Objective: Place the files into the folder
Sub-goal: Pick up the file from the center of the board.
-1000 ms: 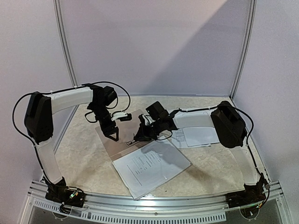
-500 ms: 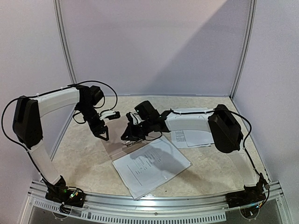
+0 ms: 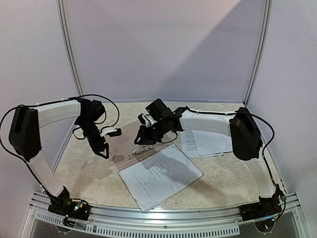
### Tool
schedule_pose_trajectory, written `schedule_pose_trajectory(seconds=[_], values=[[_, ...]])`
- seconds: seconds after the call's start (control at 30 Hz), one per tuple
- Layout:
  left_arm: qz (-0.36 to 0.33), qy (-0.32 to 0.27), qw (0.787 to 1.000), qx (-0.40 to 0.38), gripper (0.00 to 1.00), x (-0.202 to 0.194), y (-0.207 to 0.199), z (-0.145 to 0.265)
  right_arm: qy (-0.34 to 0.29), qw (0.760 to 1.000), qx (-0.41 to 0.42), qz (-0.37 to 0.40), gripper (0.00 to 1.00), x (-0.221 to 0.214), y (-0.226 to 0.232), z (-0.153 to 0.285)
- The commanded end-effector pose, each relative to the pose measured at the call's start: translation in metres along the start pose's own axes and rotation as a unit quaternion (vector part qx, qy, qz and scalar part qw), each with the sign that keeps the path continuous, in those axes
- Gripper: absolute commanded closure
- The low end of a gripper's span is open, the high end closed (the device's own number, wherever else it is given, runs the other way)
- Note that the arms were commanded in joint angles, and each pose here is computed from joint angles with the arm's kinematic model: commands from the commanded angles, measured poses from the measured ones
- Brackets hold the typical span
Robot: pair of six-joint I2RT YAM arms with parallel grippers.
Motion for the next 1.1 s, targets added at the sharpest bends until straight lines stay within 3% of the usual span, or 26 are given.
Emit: schedule_pose_trajectory(seconds=[0.0, 0.2, 0.53, 0.87, 1.07], values=[[0.013, 0.033, 0.999, 0.023, 0.33, -0.026, 0.010, -0.009, 0.014, 0.992, -0.126, -0.011, 0.64, -0.003, -0.055, 0.075], [0.024, 0.078, 0.995, 0.053, 0.32, -0.044, 0.025, -0.030, 0.082, 0.966, -0.236, -0.068, 0.54, -0.051, -0.137, 0.118], [0.023, 0.115, 0.990, 0.076, 0.32, -0.047, 0.042, -0.045, 0.142, 0.961, -0.223, -0.078, 0.56, -0.071, -0.177, 0.076], [0.028, 0.141, 0.986, 0.088, 0.32, -0.045, 0.057, -0.059, 0.152, 0.966, -0.193, -0.075, 0.66, -0.088, -0.160, 0.066], [0.036, 0.127, 0.988, 0.086, 0.32, -0.039, 0.062, -0.050, 0.174, 0.970, -0.156, -0.072, 0.70, -0.111, -0.133, 0.052]])
Point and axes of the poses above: each gripper's point midway between its finger pads, its own z axis back along the fingers, its own y axis along the line the jaws close on, x = y × z, the point moved 1 cm from there along z, back along the fingers, and after that the axes turned 14 degrees about z, right-handed, at the moved point
